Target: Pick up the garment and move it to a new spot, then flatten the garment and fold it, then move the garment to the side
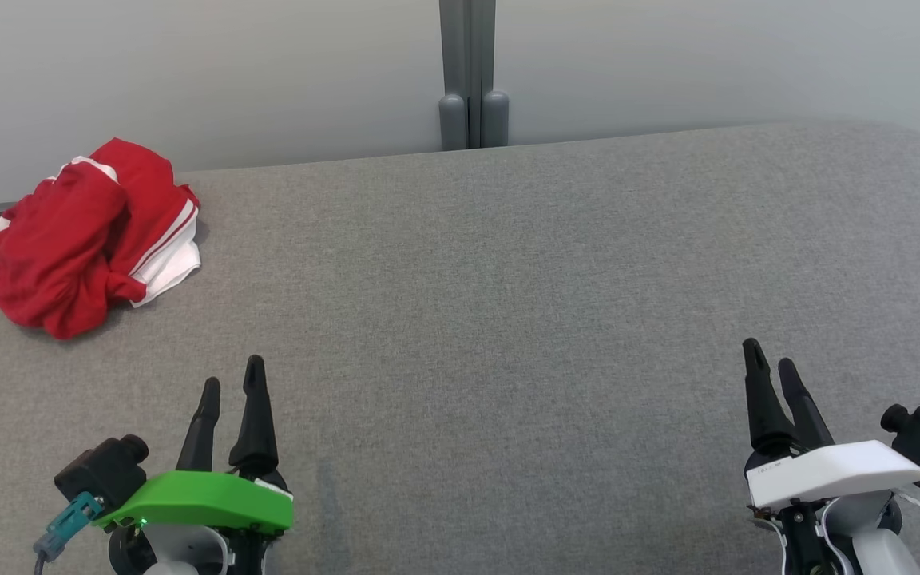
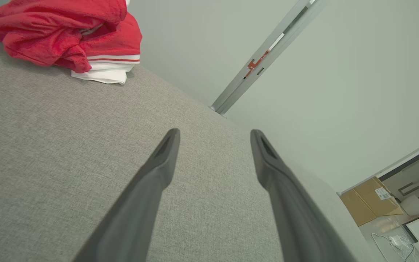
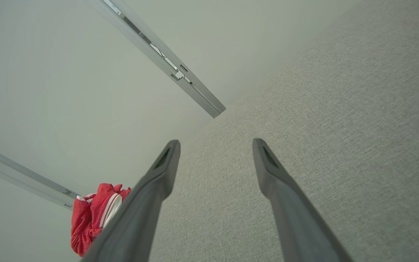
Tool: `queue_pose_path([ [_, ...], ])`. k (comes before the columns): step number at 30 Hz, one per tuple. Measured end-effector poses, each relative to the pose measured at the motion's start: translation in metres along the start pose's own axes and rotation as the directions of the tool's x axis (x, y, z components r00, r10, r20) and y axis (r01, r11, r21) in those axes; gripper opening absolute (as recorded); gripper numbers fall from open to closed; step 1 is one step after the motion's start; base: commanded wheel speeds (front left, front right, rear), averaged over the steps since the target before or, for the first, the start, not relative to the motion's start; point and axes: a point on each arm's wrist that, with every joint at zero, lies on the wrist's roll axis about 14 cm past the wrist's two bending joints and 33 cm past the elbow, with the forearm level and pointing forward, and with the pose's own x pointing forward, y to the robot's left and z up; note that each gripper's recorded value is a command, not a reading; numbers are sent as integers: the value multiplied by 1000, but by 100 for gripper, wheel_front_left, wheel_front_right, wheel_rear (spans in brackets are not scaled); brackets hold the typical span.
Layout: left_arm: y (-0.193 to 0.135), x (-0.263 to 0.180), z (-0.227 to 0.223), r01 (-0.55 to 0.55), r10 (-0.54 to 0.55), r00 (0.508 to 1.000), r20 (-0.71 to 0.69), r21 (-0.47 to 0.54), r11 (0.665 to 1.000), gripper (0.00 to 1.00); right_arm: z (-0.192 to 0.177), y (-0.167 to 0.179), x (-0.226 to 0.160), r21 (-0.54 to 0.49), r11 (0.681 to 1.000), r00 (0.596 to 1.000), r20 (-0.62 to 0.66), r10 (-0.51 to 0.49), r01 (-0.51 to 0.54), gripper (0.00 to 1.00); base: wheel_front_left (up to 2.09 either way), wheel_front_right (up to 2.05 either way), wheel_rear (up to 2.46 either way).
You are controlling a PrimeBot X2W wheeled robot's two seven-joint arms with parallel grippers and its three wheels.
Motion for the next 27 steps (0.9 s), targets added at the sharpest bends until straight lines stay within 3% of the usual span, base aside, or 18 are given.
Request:
queue_pose_path([
  [10, -3, -2, -5, 12, -13, 1000, 4, 140, 990, 100, -4, 5, -1, -138, 990, 1000, -5, 24, -25, 100, 0, 0, 0],
  [27, -6, -8, -11, 26, -31, 999, 10, 293, 956, 100, -8, 13, -6, -303, 951, 998, -8, 67, -66, 100, 0, 0, 0],
])
